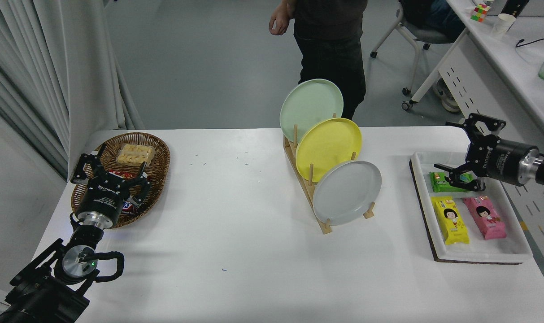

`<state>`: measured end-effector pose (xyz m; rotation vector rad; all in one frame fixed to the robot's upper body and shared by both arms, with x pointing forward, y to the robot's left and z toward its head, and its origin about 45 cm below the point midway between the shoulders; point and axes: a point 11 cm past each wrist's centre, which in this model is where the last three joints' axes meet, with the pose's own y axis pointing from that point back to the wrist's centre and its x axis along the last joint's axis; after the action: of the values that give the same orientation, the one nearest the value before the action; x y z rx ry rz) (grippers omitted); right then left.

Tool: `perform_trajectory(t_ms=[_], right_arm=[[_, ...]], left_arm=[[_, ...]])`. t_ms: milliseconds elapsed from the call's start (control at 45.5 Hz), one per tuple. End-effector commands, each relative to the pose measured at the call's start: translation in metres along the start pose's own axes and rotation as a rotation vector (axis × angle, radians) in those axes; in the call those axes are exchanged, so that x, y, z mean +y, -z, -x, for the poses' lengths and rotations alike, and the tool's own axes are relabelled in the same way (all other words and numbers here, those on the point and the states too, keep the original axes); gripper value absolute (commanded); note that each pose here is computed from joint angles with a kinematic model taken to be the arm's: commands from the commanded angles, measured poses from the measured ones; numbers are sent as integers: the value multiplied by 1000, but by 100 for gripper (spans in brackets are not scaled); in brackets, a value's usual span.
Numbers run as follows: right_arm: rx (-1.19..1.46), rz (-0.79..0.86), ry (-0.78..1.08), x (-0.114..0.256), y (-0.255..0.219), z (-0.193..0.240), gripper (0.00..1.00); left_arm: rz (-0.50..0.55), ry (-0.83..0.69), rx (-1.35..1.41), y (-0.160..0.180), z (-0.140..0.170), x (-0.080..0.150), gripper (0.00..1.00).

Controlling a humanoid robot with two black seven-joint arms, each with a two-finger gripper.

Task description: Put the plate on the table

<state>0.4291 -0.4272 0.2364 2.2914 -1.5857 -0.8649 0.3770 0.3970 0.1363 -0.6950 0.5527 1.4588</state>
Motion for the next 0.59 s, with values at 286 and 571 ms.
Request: perform_trajectory(t_ms=[286, 571], right_arm=[[46, 107, -8, -10, 13, 24, 100], [20, 235, 36, 1, 17, 55, 100]], left_arm=[[0, 0, 0, 0, 0, 0, 98], [0, 0, 0, 0, 0, 0, 98]])
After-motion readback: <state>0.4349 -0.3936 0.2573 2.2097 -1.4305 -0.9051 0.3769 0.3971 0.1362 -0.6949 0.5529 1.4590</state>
